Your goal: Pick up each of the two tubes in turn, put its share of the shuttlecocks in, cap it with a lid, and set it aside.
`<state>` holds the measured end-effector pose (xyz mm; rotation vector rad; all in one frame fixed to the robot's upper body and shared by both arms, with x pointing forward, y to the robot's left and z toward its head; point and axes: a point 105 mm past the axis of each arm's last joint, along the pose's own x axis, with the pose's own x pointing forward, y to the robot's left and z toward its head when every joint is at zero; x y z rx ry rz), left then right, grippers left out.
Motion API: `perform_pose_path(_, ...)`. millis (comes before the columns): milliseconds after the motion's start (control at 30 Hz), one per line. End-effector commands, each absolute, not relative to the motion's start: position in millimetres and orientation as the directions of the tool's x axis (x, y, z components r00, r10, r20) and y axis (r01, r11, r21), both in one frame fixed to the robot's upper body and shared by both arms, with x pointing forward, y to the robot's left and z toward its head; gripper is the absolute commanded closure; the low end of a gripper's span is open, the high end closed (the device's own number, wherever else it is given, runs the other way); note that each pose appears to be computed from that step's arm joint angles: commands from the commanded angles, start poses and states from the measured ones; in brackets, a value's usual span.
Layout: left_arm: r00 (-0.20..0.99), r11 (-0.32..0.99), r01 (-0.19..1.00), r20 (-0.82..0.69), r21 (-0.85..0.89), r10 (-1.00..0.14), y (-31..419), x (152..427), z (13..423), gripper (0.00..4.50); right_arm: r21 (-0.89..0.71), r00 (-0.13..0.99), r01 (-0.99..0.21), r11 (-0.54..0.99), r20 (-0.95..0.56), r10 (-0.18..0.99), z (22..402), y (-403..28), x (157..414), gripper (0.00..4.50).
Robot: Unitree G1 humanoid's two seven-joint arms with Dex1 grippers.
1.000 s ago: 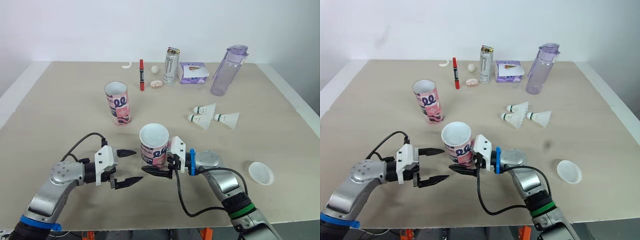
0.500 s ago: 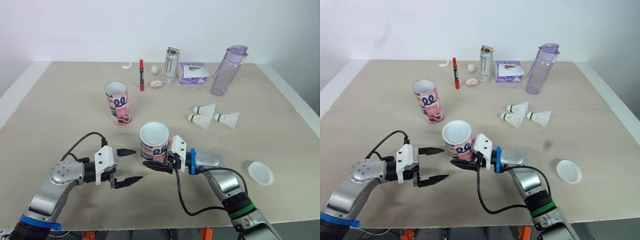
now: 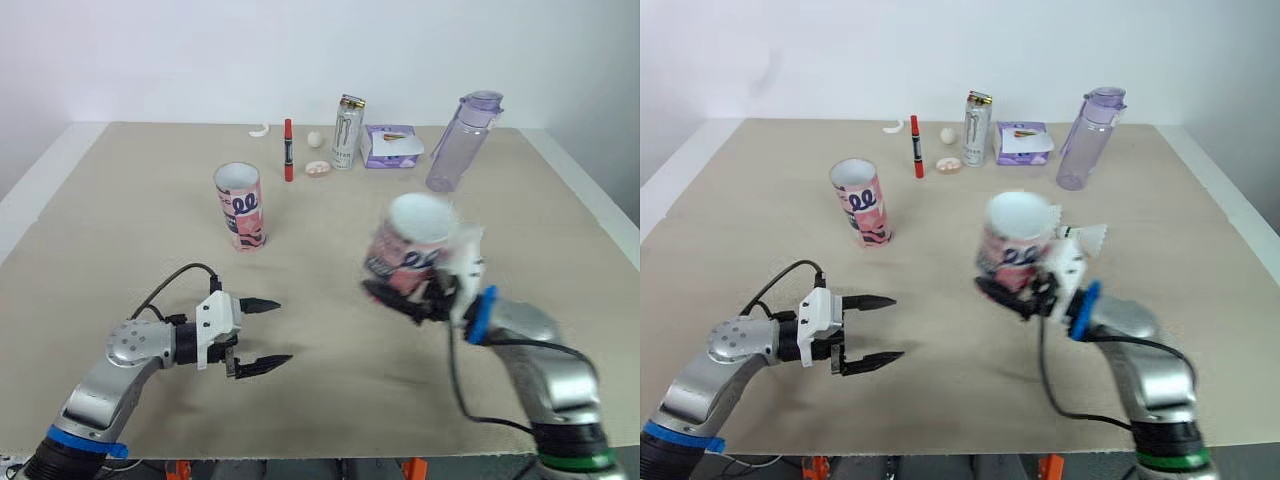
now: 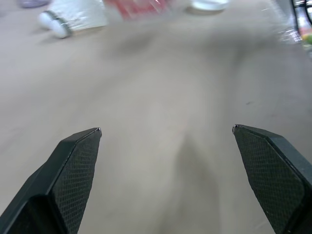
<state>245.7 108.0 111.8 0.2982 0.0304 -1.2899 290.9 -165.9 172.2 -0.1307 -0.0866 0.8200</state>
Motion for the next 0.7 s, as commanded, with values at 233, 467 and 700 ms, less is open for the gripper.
perform_pose_path(233, 0.221, 0.189, 0.959, -0.142, 0.212, -0.965, 92, 243, 122, 0.00, -0.055, 0.992, -0.068, 0.996, 0.106, 0.073, 181, -334, 278, 1.84)
perform_pose_path(467, 0.222, 0.188, 0.958, -0.144, 0.217, -0.964, 90, 241, 121, 0.00, -0.024, 0.976, 0.218, 0.976, 0.036, -0.217, 149, -408, 271, 1.84)
perform_pose_path(700, 0.240, 0.205, 0.954, -0.145, 0.220, -0.960, 92, 239, 123, 0.00, -0.039, 0.959, 0.283, 0.958, -0.004, -0.284, 130, -429, 285, 1.84)
